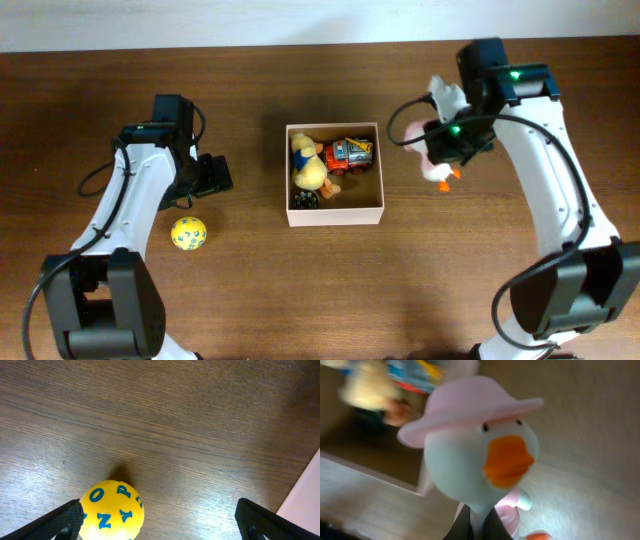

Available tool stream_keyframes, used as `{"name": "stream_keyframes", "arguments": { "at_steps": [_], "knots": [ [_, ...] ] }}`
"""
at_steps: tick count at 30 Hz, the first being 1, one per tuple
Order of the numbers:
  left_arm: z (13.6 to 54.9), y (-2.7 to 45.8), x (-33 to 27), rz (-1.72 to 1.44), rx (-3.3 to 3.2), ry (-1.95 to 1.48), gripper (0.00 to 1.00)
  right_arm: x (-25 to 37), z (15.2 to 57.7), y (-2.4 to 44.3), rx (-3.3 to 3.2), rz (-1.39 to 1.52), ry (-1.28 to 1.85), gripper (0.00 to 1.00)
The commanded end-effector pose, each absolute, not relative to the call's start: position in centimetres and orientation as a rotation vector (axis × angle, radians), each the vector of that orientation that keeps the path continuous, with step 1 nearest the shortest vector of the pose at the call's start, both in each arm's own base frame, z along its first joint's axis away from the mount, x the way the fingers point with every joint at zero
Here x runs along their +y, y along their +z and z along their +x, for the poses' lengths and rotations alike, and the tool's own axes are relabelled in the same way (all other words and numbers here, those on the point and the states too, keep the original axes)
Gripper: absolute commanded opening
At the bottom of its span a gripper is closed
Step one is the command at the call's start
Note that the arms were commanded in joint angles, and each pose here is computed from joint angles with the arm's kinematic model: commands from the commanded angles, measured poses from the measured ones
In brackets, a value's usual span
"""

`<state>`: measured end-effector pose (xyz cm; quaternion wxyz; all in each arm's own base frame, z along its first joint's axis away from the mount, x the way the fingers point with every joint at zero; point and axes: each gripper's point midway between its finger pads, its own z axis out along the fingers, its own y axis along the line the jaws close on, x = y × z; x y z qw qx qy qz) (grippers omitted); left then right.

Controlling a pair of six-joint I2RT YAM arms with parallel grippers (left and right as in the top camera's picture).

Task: Pack container
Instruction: 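Lift the white duck and carry it left over the box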

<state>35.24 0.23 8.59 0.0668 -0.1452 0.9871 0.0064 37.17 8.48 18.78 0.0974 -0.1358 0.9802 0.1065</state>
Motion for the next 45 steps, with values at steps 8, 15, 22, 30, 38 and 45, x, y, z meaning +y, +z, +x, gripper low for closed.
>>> {"name": "stream_keyframes", "arguments": {
  "at_steps": [8, 15, 22, 30, 38, 45],
  "knots": [
    [35.2, 9.5, 0.1, -0.446, 2.947, -0.004, 0.99, 20.1, 36.3, 21.9, 2.716, -0.577, 0.403, 0.04],
    [35.2, 9.5, 0.1, -0.446, 2.949, -0.004, 0.99, 22.4, 36.3, 17.6, 2.774, -0.504, 0.313, 0.04],
    [35.2, 9.5, 0.1, -0.446, 2.949, -0.004, 0.99, 21.8, 36.6, 14.3, 2.851, -0.376, 0.264, 0.04],
    [35.2, 9.5, 0.1, -0.446, 2.950, -0.004, 0.99, 20.0, 37.2, 12.4, 2.892, -0.217, 0.103, 0.04],
    [35.2, 9.5, 0.1, -0.446, 2.950, -0.004, 0.99, 19.2, 37.0, 10.8, 2.914, -0.215, 0.034, 0.04],
    [35.2, 9.5, 0.1, -0.446, 2.950, -0.004, 0.99, 18.7, 36.8, 9.0, 2.917, -0.207, 0.002, 0.04]
  ]
}}
